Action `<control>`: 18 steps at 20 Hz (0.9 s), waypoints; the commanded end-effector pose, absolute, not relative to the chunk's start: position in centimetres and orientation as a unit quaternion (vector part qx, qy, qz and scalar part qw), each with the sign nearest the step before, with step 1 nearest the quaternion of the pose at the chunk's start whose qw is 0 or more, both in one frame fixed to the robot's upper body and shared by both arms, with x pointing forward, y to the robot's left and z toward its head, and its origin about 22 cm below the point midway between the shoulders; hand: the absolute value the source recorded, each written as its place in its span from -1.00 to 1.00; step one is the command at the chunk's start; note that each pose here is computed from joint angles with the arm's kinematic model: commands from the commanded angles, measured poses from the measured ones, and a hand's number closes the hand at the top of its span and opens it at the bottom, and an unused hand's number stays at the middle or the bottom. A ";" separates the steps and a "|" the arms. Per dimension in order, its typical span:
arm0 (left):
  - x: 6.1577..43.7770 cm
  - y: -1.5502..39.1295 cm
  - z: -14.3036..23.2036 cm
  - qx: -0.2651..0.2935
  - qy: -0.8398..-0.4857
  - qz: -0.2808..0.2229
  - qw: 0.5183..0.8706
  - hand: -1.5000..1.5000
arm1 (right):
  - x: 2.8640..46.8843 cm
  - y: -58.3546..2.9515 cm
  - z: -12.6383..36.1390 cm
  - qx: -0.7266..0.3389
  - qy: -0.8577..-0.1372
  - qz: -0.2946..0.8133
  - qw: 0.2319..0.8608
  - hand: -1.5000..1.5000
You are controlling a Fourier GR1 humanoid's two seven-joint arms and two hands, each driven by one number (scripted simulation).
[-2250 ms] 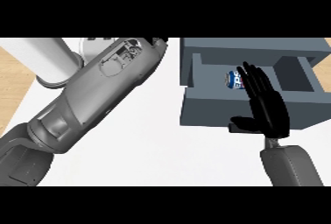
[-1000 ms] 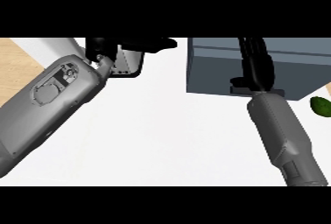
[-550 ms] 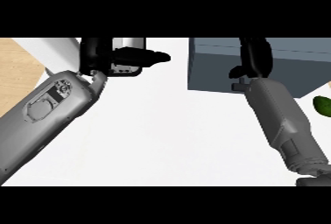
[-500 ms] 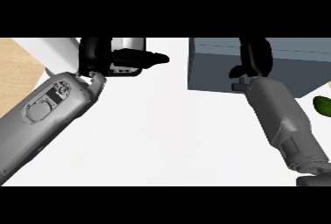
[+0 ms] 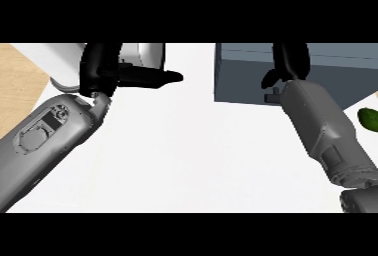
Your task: Pick up the can, place it into the drawer and close the drawer
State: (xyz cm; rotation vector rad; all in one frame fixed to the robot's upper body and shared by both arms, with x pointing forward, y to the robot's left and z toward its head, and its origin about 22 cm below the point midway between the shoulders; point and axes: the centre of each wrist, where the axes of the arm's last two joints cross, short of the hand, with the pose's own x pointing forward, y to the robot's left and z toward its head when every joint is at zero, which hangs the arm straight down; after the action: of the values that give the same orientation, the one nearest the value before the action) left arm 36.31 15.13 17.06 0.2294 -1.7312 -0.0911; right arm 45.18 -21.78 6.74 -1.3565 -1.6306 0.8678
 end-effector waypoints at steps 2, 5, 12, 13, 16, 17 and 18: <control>35.8 15.6 15.3 0.110 -0.758 -0.047 0.641 -1.00 | 46.6 -18.6 10.4 -0.503 -0.700 0.292 0.415 -1.00; 35.2 15.3 15.1 0.099 -0.756 -0.046 0.645 -1.00 | 46.6 -18.1 10.5 -0.461 -0.740 0.249 0.423 -1.00; 34.2 16.3 14.5 0.102 -0.756 -0.041 0.646 -1.00 | 46.4 -18.0 9.9 -0.379 -0.781 0.179 0.462 -1.00; 34.9 16.5 14.5 0.108 -0.757 -0.034 0.643 -1.00 | 46.7 -17.2 11.0 -0.364 -0.790 0.167 0.464 -1.00; 34.9 16.6 16.2 0.099 -0.753 -0.020 0.650 -1.00 | 46.8 -16.0 11.4 -0.308 -0.806 0.120 0.491 -1.00; 34.2 16.8 13.7 0.110 -0.750 -0.028 0.652 -1.00 | 46.7 -17.0 10.9 -0.297 -0.808 0.100 0.499 -1.00; 34.4 17.5 14.2 0.116 -0.750 -0.025 0.651 -1.00 | 46.6 -16.8 10.5 -0.274 -0.808 0.082 0.516 -1.00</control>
State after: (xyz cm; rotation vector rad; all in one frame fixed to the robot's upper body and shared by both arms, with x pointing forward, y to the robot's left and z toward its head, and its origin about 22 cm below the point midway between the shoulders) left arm 34.66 16.77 14.75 0.2437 -1.7109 -0.0661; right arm 45.99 -19.35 8.48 -0.8411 -1.8930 0.4557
